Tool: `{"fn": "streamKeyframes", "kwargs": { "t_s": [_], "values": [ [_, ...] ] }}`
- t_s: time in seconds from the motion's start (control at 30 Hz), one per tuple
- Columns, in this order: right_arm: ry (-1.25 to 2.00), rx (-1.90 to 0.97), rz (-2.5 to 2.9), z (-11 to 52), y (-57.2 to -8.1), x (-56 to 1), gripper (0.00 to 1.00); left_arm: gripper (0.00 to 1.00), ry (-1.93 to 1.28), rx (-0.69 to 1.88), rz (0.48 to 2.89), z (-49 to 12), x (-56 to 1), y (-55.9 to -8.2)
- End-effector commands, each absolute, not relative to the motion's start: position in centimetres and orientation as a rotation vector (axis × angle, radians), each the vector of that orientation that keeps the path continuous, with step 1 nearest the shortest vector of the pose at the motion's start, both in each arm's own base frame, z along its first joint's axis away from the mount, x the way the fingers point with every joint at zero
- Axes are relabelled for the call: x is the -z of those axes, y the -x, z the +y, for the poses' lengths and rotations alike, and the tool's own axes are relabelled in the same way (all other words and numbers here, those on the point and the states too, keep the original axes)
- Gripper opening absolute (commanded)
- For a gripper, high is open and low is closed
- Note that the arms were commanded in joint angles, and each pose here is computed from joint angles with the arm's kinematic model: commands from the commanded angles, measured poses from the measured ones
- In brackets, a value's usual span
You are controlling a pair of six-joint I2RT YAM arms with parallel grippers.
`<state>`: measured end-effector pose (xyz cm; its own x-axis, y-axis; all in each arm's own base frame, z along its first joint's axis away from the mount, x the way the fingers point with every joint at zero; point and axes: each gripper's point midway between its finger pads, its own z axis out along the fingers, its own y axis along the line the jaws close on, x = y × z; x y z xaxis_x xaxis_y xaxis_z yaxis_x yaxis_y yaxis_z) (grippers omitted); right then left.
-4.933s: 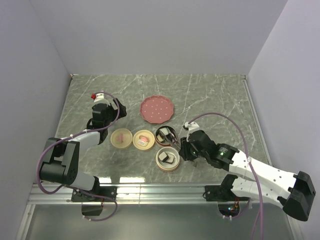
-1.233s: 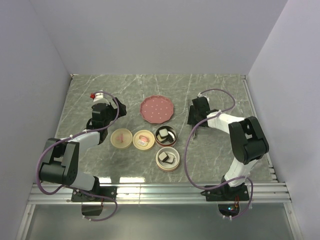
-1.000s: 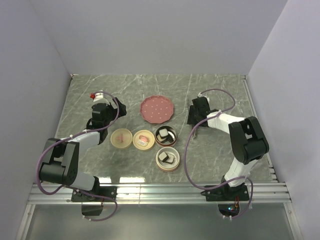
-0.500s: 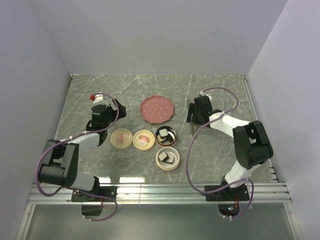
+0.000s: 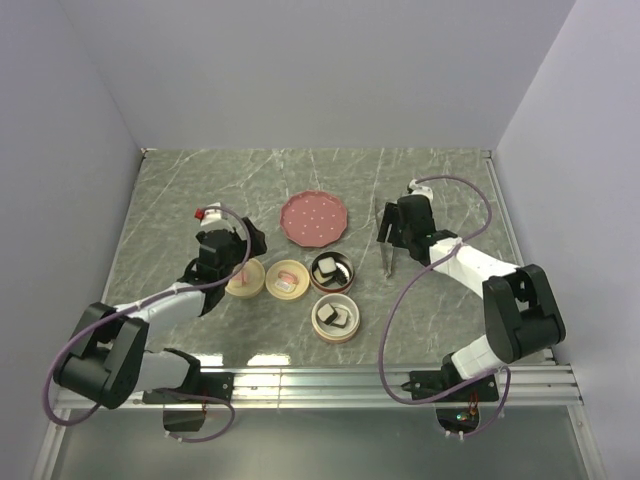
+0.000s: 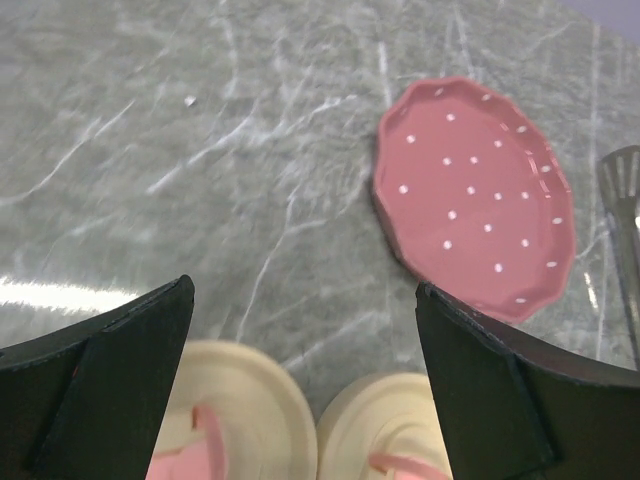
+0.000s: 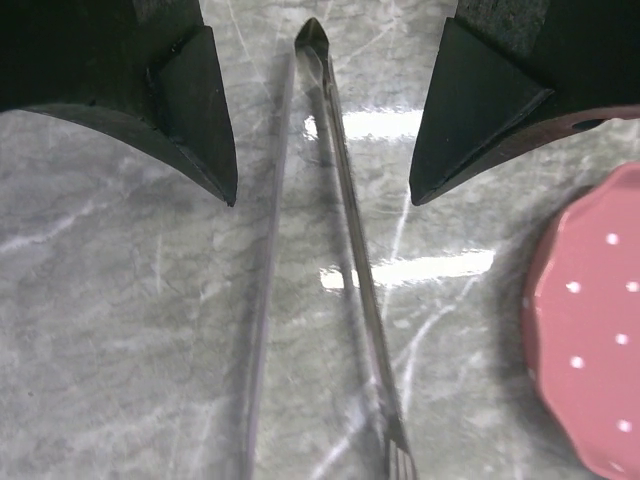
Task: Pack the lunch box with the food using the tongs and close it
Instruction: Pick up the lid of the lunch box with the left arm
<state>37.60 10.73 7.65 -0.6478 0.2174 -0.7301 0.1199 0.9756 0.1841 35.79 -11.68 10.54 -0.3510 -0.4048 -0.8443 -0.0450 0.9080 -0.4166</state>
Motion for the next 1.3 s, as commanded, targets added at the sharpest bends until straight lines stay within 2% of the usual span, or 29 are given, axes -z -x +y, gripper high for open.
{"fn": "streamKeyframes", "kwargs": {
  "t_s": [0.0, 0.33, 0.67, 0.8, 0.83, 0.9, 1.13, 1.2, 1.27],
  "values": [
    [-0.217, -0.220, 2.177, 11.6, -38.6, -10.0, 0.77, 0.99, 0.456, 0.309, 1.865, -9.8, -10.9, -35.0],
    [-0.192, -0.288, 2.147, 12.0, -37.6, -10.0, 0.77, 0.88, 0.531, 0.206, 1.946, -9.8, -8.8, -33.4],
    [-0.172, -0.328, 2.109, 11.9, -37.0, -10.4, 0.77, 0.83, 0.572, 0.150, 1.980, -10.1, -7.5, -31.6],
    [-0.165, -0.359, 2.104, 12.0, -36.9, -10.3, 0.76, 0.74, 0.572, 0.139, 1.999, -10.1, -7.0, -31.4],
    [-0.162, -0.360, 2.103, 11.9, -36.8, -10.3, 0.76, 0.66, 0.572, 0.137, 2.004, -10.1, -6.9, -31.4],
    [-0.159, -0.373, 2.100, 11.9, -36.6, -10.3, 0.76, 0.59, 0.569, 0.127, 2.022, -10.1, -6.3, -31.2],
    [-0.161, -0.394, 2.089, 11.8, -36.5, -10.5, 0.76, 0.49, 0.548, 0.119, 2.060, -10.7, -5.4, -31.3],
    [-0.165, -0.394, 2.089, 11.7, -36.5, -10.5, 0.76, 0.37, 0.542, 0.120, 2.066, -10.9, -5.3, -31.3],
    [-0.162, -0.397, 2.091, 11.7, -36.4, -10.4, 0.76, 0.31, 0.537, 0.115, 2.076, -10.9, -4.9, -31.1]
  ]
}}
